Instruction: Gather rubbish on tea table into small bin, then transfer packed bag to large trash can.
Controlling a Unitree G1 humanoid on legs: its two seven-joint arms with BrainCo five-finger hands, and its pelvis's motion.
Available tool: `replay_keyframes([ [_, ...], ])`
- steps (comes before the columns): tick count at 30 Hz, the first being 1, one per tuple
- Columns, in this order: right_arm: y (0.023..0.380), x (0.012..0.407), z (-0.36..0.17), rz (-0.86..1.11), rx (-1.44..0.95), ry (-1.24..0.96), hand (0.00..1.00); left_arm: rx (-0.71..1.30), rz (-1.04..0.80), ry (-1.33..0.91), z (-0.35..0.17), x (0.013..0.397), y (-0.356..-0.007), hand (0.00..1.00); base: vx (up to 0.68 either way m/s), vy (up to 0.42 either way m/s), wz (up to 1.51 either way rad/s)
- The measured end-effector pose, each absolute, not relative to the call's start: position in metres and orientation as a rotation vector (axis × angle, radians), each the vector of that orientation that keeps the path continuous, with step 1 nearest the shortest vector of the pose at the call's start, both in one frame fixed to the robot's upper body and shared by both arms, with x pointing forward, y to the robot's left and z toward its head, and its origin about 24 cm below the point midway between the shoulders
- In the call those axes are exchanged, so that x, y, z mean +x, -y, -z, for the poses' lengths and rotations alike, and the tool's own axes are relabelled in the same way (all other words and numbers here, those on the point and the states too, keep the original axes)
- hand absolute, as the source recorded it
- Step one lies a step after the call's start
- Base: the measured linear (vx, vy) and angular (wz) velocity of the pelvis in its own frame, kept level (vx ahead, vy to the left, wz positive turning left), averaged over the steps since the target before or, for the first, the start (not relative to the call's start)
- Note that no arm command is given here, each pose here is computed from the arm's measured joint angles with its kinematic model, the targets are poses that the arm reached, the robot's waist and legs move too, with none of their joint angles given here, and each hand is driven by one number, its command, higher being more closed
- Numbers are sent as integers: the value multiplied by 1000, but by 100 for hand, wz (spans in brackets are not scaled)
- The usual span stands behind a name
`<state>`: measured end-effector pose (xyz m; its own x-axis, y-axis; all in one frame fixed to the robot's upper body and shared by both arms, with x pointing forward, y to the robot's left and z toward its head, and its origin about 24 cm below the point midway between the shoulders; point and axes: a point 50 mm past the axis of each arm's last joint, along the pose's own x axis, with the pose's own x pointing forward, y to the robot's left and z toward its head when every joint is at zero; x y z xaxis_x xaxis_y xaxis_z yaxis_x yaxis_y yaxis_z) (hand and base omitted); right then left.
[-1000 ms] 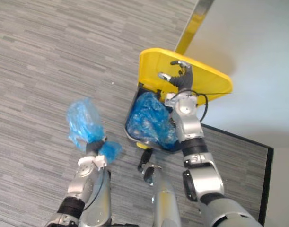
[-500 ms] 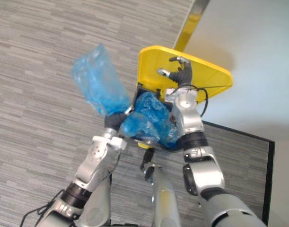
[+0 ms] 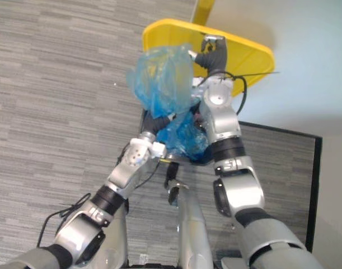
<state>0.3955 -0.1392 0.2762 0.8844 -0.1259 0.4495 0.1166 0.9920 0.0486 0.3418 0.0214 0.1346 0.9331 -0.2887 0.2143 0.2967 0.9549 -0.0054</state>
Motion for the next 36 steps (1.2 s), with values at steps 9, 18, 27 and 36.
replay_keyframes([
  [9,119,390,-315,69,-27,576,0,109,184,110,-129,373,-43,0,-22,2,-7],
  [18,112,389,-319,40,-66,594,0,332,90,117,-135,385,-58,0,-45,-7,1],
  [27,108,391,-307,3,-152,571,0,824,190,268,-147,384,-36,0,-10,-6,1],
  [36,109,393,-282,-26,-189,532,0,911,247,297,-143,380,-26,0,3,-12,0],
])
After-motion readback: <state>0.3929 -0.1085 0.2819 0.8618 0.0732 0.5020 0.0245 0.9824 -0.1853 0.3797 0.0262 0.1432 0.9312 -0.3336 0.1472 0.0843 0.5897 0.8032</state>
